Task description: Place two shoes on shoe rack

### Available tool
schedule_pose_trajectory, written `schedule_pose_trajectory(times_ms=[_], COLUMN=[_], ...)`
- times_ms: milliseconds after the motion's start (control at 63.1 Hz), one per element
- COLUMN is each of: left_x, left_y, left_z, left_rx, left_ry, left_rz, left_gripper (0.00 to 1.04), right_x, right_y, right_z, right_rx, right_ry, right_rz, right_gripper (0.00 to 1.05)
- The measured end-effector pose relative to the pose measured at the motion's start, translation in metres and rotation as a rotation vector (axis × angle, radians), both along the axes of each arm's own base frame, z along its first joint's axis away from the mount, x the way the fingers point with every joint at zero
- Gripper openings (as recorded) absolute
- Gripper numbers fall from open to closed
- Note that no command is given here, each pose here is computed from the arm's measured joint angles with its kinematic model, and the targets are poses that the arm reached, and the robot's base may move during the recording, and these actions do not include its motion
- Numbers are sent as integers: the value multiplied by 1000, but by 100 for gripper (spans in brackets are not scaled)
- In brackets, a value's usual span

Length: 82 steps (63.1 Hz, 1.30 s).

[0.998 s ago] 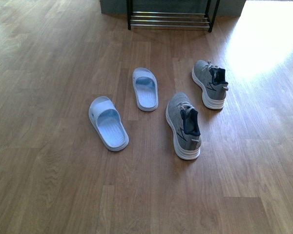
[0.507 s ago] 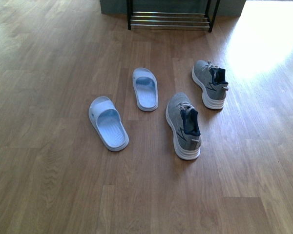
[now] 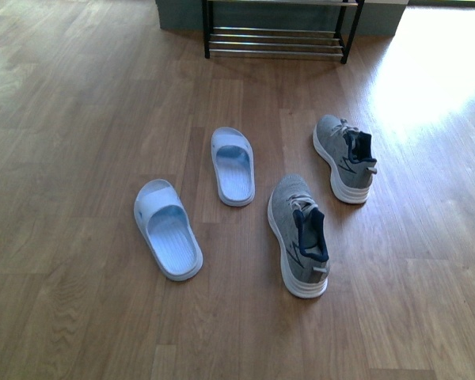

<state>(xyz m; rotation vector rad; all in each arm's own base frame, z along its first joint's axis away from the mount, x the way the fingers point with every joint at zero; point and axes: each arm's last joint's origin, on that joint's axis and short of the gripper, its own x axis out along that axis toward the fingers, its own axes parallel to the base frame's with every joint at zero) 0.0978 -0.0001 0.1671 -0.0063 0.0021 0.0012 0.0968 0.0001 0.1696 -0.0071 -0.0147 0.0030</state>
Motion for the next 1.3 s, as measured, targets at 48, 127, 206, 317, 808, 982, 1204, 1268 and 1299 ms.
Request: schedule_pose_trajectory(times_ms=[48, 127, 206, 317, 808, 982, 1204, 1268, 1299], left_x=[0, 0, 0, 0, 37, 101, 153, 169, 174], left_y=[0, 0, 0, 0, -16, -40, -59, -67, -69], left_z=[0, 0, 0, 0, -1, -14, -82, -106, -114], left_rx=[0, 0, 0, 0, -382, -326, -168, -126, -111], left_ry=[0, 0, 0, 0, 450, 625, 924, 1008, 1032], left_rz=[0, 0, 0, -2, 333, 189, 119, 86, 75], left_gripper=[95, 95, 95, 95, 95, 95, 95, 95, 95], right_x=[0, 0, 0, 0, 0, 0, 0, 0, 0], right_y=[0, 0, 0, 0, 0, 0, 0, 0, 0], right_z=[0, 0, 0, 0, 0, 0, 0, 0, 0], right_rx=[0, 0, 0, 0, 0, 0, 0, 0, 0], right_ry=[0, -1, -1, -1, 0, 0, 0, 0, 0], right_rz=[0, 0, -3, -2, -5, -5, -5, -5, -5], right_gripper=[95, 95, 95, 95, 95, 95, 95, 95, 95])
